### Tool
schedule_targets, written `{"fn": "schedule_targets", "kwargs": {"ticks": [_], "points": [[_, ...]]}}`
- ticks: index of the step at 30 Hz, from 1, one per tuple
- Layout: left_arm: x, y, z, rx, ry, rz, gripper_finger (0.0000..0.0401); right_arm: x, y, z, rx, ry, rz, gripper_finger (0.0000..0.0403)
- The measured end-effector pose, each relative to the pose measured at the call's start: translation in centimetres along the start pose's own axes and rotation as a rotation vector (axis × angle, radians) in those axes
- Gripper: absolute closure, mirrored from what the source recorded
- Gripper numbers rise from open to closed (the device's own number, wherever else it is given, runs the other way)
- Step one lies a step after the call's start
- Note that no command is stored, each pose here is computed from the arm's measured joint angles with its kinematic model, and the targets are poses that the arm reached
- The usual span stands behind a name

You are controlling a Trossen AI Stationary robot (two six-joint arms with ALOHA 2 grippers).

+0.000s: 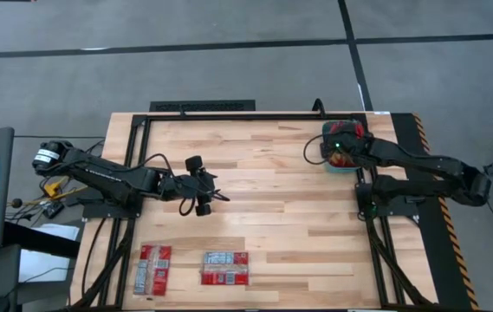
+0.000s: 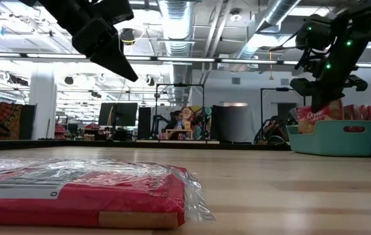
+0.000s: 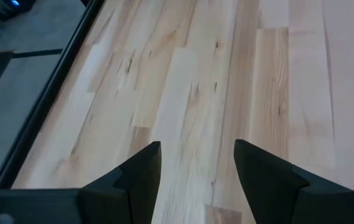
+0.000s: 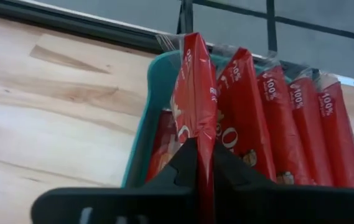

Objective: Sort popcorn bags into baskets
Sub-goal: Put the popcorn bag into the green bin

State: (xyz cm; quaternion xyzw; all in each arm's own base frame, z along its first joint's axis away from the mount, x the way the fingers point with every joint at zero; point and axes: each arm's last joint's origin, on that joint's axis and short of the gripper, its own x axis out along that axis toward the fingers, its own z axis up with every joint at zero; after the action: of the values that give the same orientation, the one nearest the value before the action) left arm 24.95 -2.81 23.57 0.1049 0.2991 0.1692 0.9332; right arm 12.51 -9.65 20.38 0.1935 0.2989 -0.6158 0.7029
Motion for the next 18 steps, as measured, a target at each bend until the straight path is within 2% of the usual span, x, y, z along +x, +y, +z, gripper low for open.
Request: {"fn": "schedule_targets", "kwargs": {"ticks": [18], "points": [[0.0, -0.01, 0.0, -0.014, 0.0, -0.002, 0.0207, 0.02, -0.16, -0.12, -0.02, 0.0, -0.033, 0.0278]]}}
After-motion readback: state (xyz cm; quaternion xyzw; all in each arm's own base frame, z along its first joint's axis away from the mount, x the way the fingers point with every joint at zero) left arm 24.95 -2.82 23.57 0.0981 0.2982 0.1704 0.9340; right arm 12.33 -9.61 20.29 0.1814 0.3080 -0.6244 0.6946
